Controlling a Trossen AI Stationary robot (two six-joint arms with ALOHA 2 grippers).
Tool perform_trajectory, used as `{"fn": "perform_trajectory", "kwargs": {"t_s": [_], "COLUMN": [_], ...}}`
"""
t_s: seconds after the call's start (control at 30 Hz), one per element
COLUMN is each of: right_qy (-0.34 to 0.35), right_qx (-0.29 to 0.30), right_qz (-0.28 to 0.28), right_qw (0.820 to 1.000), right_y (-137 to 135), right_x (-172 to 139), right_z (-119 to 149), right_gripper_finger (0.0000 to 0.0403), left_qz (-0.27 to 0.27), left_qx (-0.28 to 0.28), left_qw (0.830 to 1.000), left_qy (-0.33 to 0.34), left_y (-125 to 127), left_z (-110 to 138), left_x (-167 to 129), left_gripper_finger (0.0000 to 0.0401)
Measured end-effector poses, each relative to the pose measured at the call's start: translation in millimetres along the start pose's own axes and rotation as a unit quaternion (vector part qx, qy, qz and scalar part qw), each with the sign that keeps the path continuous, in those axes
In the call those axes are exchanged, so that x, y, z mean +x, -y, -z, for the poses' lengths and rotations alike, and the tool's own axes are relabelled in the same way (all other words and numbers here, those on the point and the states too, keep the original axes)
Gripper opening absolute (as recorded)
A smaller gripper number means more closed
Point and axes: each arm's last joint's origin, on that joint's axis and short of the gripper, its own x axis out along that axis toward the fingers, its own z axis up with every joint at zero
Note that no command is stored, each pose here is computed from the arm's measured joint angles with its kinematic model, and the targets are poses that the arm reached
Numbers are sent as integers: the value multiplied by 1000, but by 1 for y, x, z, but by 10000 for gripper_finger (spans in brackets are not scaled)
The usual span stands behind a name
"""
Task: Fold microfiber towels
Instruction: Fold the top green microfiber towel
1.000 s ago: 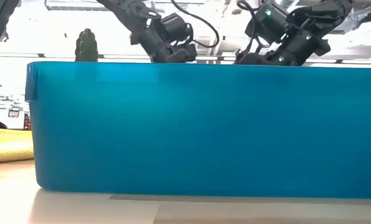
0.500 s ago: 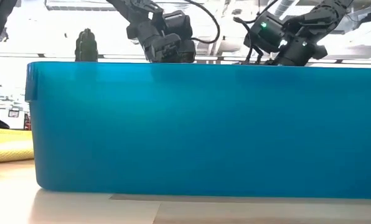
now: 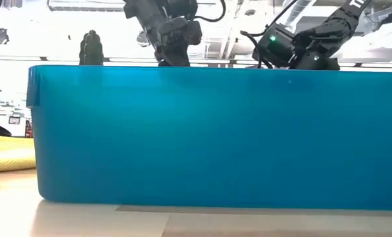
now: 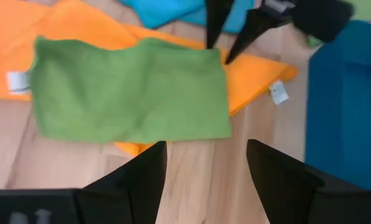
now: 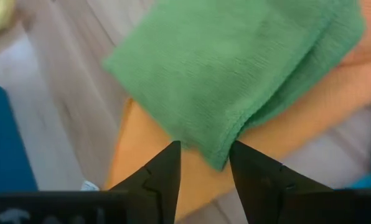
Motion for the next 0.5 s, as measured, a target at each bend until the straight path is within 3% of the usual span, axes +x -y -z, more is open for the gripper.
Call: {"fn": "perform_trajectory", "kwargs": {"t_s": [0.13, 0.3, 0.5], "right_qy": [8, 17, 23], "right_qx": [0, -1, 2], "right_qz": [-8, -17, -31], "right_qw": [1000, 1000, 999], "right_y": [-2, -4, -10], "right_x": [-2, -6, -8], "right_z": [-2, -5, -12], "right_gripper_finger": [118, 19, 13], "left_qz": [-4, -6, -11], "left_qx": [-6, -18, -12], "left_qw": [1000, 1000, 1000], "left_qy": [1, -18, -23], "left_y": [1, 1, 6], "left_z": [1, 4, 5], "left_x": [-6, -6, -5], "left_gripper_finger": [214, 214, 214]}}
